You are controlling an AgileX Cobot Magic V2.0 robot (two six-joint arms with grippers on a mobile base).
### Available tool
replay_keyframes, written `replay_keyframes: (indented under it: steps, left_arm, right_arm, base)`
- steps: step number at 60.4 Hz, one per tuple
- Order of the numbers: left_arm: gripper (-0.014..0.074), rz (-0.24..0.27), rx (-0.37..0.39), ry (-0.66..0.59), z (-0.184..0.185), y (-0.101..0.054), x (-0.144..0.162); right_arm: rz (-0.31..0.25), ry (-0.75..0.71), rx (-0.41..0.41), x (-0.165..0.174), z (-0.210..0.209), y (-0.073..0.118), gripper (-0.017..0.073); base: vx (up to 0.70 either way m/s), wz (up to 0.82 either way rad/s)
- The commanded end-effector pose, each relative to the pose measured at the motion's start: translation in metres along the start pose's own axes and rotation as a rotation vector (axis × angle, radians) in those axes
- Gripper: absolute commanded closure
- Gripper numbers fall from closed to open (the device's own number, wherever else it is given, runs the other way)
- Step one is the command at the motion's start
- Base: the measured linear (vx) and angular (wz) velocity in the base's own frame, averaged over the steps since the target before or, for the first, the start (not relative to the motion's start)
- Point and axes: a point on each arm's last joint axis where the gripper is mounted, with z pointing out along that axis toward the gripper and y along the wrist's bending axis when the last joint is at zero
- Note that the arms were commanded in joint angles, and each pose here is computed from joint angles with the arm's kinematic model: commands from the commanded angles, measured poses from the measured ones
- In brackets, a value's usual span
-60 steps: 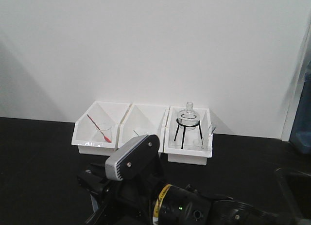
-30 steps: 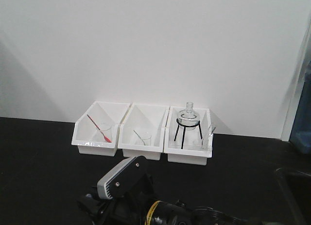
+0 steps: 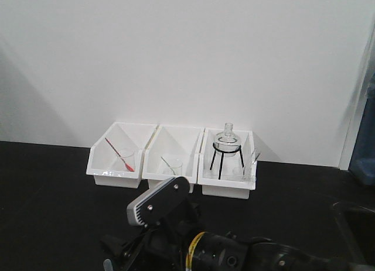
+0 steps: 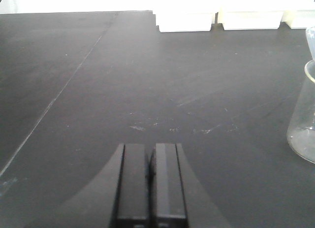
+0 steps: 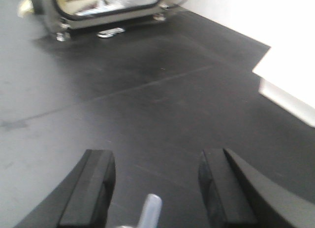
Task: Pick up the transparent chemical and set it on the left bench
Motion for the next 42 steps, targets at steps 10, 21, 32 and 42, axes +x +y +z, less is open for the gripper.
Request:
replay_keyframes:
  steps: [10, 21, 32, 42]
  left_arm:
    - [0.0597, -0.009, -0.002, -0.081, -0.001, 0.0, -0.003]
    - [0.0597, -0.009, -0.002, -0.081, -0.001, 0.0, -0.003]
    - [0.0597, -0.009, -0.002, -0.081, -0.001, 0.0, -0.003]
    - [0.0597, -0.009, -0.002, -0.081, -0.001, 0.0, -0.003]
  right_arm:
    - [-0.037, -0.053, 0.13, -0.063, -0.069, -0.004, 0.0102]
    - [-0.018, 0.013, 0.221, -0.071, -0.1, -0.008, 0.0102]
    - [-0.028, 0.042, 0.25, -0.071, -0.106, -0.01, 0.0102]
    - [-0.097, 0.091, 0.288, -0.068, -0.108, -0.014, 0.0135]
  base:
    - [0.0, 0.0]
    - [0.0, 0.0]
    - [0.0, 0.0]
    - [0.0, 0.0]
